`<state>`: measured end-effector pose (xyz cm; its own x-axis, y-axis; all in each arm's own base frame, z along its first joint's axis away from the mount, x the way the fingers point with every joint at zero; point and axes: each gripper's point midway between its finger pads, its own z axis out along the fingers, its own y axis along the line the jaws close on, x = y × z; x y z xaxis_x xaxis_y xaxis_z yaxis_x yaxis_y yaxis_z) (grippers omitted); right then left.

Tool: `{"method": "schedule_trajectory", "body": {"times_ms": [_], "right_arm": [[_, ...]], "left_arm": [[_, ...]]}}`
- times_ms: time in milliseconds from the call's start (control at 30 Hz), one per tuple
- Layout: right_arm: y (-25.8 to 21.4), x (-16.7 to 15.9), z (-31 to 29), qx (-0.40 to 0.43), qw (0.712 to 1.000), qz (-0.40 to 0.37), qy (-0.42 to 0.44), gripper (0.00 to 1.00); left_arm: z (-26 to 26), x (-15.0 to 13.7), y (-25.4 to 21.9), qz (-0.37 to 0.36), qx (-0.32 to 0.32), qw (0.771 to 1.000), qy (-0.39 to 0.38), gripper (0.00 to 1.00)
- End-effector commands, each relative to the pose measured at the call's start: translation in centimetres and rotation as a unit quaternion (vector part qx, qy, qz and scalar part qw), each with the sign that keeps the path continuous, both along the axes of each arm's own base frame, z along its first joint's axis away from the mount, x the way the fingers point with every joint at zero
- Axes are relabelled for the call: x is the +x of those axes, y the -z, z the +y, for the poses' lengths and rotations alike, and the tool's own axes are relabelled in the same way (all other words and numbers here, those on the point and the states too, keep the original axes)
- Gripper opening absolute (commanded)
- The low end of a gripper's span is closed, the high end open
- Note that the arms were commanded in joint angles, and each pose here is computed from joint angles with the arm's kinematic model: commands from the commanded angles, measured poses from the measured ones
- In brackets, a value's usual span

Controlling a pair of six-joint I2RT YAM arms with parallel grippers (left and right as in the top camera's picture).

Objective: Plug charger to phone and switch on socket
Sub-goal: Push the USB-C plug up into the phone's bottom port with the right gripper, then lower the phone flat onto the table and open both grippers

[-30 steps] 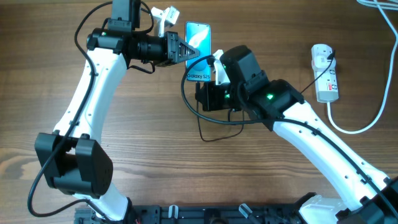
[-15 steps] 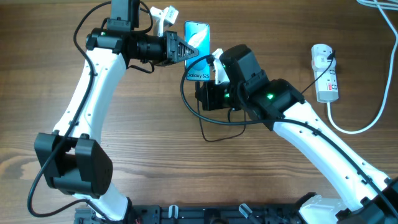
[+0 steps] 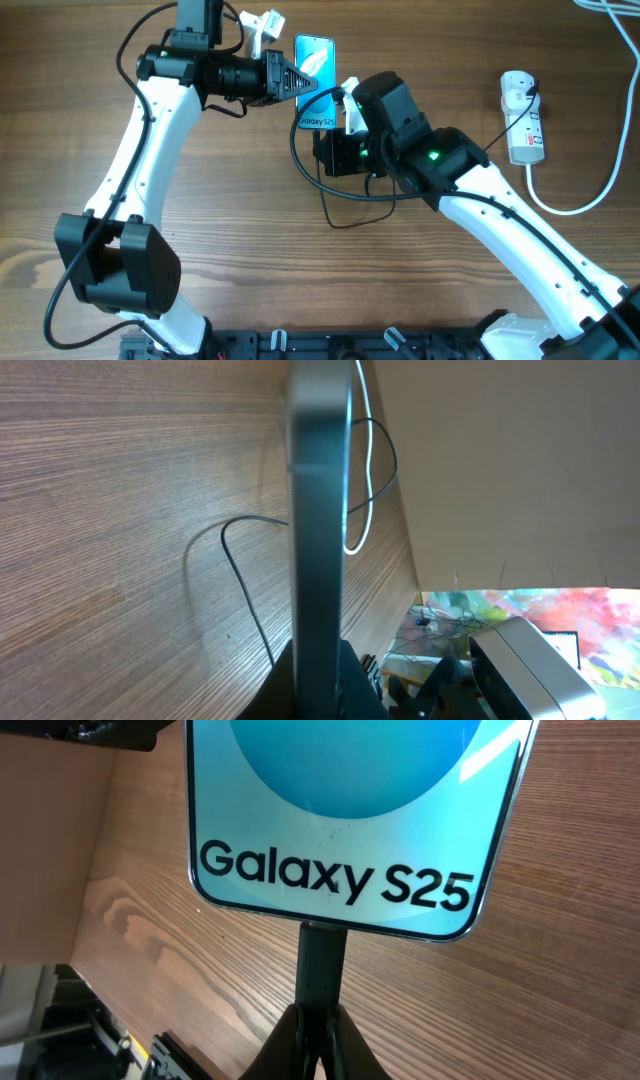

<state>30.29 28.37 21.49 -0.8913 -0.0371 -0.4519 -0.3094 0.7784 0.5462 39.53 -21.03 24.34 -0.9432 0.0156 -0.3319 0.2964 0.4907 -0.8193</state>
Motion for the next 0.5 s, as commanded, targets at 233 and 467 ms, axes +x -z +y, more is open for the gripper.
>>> {"method": "schedule_trajectory", "body": {"times_ms": [233,467], "right_arm": [[-3.7,2.8,-0.8,0.008,0.997,-0.069,0.043,0.17],[-3.5,1.2,-0.9,0.011,0.999,-0.041,0.03,0.54]], "left_arm": [[-0.6,-1.3,-1.3,-0.007,-0.014,1.0,0.021,0.04],[1.9,0.4,2.3,0.0,0.098,0.994,-0.044,0.04]]}}
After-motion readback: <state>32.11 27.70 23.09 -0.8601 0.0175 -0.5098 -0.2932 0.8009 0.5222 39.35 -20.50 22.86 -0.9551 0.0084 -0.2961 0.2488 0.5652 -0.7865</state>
